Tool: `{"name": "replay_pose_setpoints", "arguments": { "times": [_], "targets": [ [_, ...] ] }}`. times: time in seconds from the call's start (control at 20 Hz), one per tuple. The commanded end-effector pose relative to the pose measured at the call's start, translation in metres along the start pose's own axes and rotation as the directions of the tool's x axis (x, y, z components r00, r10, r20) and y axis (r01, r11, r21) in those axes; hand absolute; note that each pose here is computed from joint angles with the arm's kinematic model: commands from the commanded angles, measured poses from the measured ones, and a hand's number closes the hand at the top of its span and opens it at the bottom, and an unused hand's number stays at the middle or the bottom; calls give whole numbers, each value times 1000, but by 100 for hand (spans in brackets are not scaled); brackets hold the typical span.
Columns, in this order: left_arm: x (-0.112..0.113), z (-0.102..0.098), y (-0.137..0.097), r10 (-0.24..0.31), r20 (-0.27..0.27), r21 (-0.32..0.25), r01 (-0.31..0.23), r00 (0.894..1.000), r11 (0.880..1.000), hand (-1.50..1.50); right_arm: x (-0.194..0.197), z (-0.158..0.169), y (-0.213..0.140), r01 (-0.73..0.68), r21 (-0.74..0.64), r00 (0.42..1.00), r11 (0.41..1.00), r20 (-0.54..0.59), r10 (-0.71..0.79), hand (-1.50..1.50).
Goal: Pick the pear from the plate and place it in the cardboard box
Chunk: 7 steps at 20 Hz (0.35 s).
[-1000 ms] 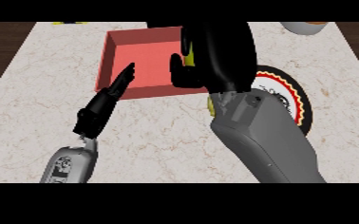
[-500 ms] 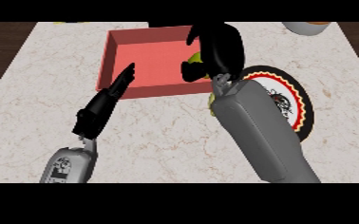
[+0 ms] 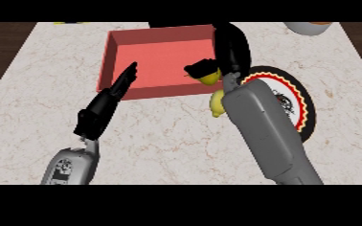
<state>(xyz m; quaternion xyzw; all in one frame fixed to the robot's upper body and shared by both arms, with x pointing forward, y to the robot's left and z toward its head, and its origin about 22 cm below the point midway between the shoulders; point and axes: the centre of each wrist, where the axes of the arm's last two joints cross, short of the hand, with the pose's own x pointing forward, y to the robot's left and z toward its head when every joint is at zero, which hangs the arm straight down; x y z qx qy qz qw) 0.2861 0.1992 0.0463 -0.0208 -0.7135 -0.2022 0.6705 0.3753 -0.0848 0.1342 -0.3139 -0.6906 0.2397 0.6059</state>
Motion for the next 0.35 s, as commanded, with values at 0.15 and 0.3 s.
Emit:
{"name": "replay_pose_setpoints", "arguments": {
  "times": [0.15,0.3],
  "targets": [
    [-8,12,-2,-7,-5,5,7,1000,1000,0,-36,7,-19,361,-209,932,909,51,-359,-150],
    [-4,6,-13,1,-20,17,-1,1000,1000,0,-40,5,-62,468,-238,883,851,92,-460,-150]
  ]
}}
